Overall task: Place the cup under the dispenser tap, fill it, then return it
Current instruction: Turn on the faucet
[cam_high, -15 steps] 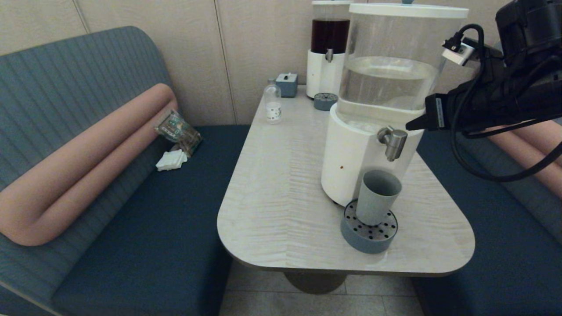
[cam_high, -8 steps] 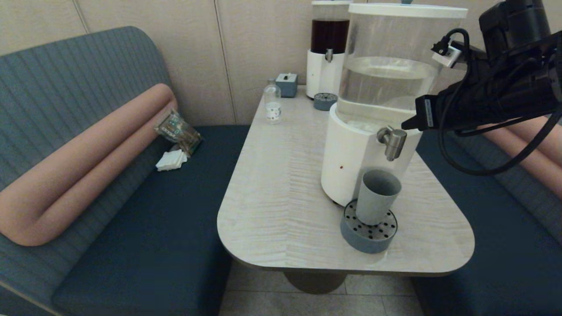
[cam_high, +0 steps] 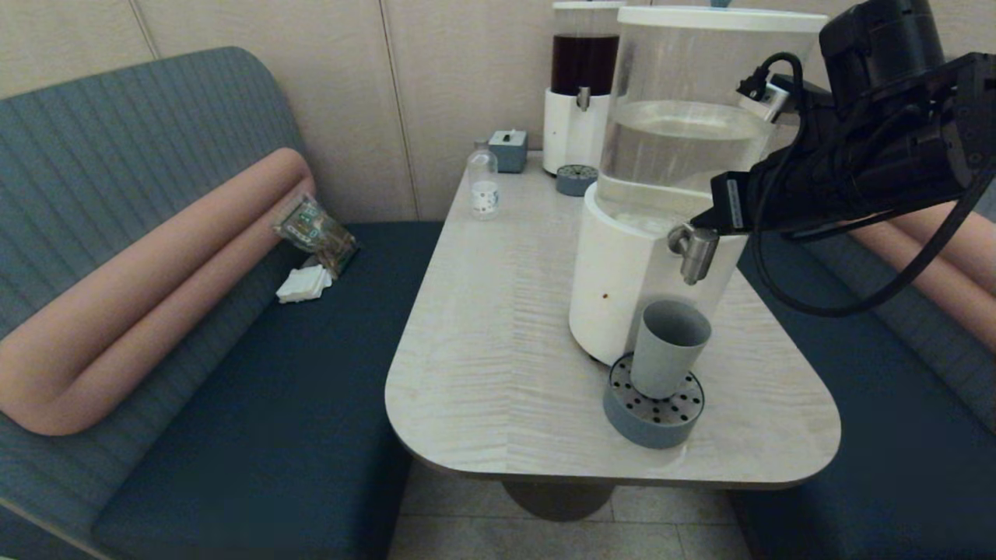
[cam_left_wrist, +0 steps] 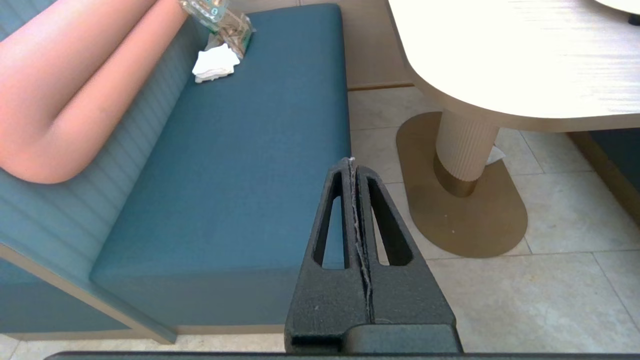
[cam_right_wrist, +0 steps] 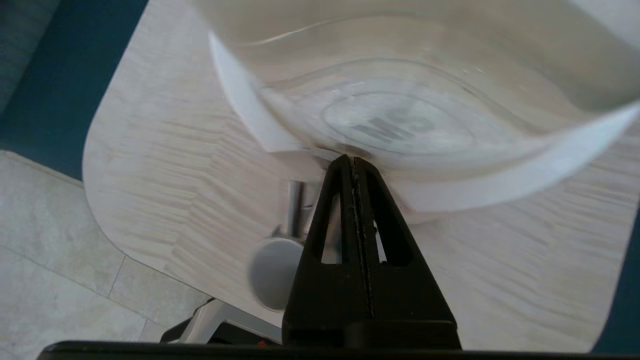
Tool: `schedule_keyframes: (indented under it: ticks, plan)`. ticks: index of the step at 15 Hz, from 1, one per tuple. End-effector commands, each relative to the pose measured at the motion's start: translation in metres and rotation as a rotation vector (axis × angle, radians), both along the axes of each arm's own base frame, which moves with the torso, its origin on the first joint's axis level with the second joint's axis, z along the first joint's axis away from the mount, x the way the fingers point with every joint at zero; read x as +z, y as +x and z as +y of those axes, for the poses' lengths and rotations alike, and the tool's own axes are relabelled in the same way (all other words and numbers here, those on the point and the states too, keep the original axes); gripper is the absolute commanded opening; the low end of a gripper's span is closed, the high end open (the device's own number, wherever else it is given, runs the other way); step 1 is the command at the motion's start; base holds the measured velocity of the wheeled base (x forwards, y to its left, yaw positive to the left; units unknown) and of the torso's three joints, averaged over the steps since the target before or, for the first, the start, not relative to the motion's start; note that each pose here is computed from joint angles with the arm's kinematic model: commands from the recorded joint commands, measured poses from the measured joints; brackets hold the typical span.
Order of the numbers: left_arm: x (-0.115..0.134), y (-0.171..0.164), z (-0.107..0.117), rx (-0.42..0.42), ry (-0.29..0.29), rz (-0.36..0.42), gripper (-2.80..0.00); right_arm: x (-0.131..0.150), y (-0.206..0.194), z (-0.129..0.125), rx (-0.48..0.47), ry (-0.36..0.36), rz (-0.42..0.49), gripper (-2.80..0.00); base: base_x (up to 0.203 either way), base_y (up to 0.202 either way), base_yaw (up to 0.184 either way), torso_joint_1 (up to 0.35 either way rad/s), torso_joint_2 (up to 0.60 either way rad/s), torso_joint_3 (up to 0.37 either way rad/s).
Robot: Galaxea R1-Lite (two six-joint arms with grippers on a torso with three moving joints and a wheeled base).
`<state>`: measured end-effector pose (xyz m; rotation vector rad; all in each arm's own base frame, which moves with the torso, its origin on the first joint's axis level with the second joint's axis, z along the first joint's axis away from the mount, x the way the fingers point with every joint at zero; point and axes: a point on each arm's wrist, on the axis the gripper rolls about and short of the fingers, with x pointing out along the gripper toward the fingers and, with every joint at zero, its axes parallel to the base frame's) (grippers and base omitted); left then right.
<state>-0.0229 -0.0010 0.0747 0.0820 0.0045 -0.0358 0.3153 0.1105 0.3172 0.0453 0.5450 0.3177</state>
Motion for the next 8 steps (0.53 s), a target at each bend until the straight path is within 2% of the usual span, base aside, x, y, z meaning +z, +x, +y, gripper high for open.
schedule_keyframes:
  ticks: [1, 8]
  plan:
    - [0.0, 0.0001, 0.0, 0.0, 0.001, 0.002, -2.8, 0.0002, -0.0015, 0.002, 0.009, 0.001, 0.003, -2.8, 0.0, 0.0, 0.0, 0.0, 0.0, 0.0]
    - [0.0, 0.0001, 0.0, 0.0, 0.001, 0.002, -2.8, 0.0013, -0.0019, 0.0077, 0.042, -0.003, -0.004, -2.8, 0.0, 0.0, 0.0, 0.0, 0.0, 0.0]
